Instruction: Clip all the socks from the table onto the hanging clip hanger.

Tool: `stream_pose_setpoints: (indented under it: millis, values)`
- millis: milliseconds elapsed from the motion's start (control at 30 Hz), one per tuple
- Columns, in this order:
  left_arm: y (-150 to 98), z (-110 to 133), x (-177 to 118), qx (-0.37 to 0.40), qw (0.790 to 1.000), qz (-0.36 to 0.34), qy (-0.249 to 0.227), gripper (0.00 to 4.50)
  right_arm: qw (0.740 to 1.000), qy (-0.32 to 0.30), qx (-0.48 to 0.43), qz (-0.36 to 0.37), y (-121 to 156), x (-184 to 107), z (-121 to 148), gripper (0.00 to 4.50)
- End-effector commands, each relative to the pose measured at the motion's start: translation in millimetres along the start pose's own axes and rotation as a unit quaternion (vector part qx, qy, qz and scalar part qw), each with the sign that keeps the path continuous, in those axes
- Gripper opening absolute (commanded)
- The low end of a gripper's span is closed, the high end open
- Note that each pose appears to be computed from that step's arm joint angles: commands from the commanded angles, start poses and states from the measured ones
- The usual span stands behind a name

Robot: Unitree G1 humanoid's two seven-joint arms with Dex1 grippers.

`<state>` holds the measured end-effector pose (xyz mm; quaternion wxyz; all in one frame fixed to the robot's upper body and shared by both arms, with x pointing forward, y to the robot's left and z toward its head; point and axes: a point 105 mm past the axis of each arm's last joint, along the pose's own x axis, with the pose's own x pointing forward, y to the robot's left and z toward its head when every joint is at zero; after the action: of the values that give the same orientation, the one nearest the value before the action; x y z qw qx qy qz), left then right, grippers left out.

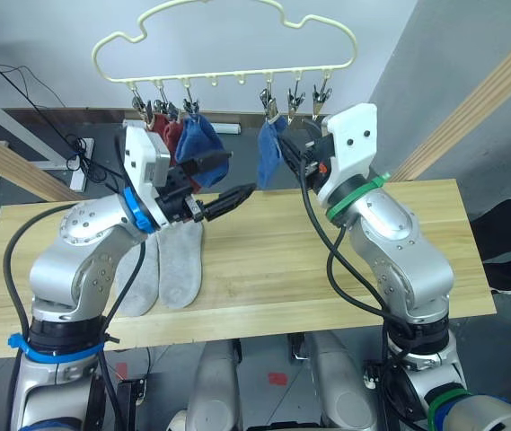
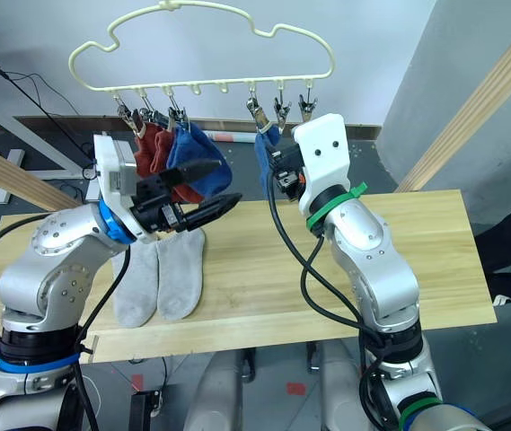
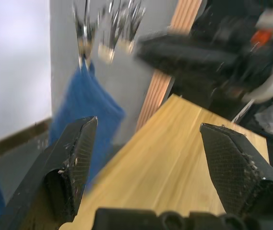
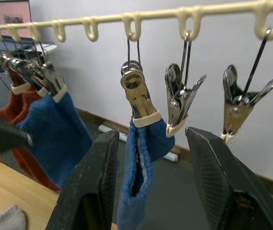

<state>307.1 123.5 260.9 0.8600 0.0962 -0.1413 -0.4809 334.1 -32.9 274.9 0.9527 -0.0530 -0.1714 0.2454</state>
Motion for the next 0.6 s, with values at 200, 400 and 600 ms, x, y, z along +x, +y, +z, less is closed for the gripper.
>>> stream_pose_setpoints:
  millis: [200,400,600]
  values:
    - [-6,12,6,0.02,0.999,-0.027,-0.016,3.75,0.998,-0.04,-0.013,-0.037,-10,10,19,2.3]
    - [-5,12,9,0.027,0.999,-0.029,-0.017,3.75,0.998,-0.048,-0.016,-0.045,-13,15,22,2.3]
    - [-3,9,11,0.033,0.999,-0.027,-0.016,3.75,0.998,-0.052,-0.017,-0.043,-12,18,22,1.42]
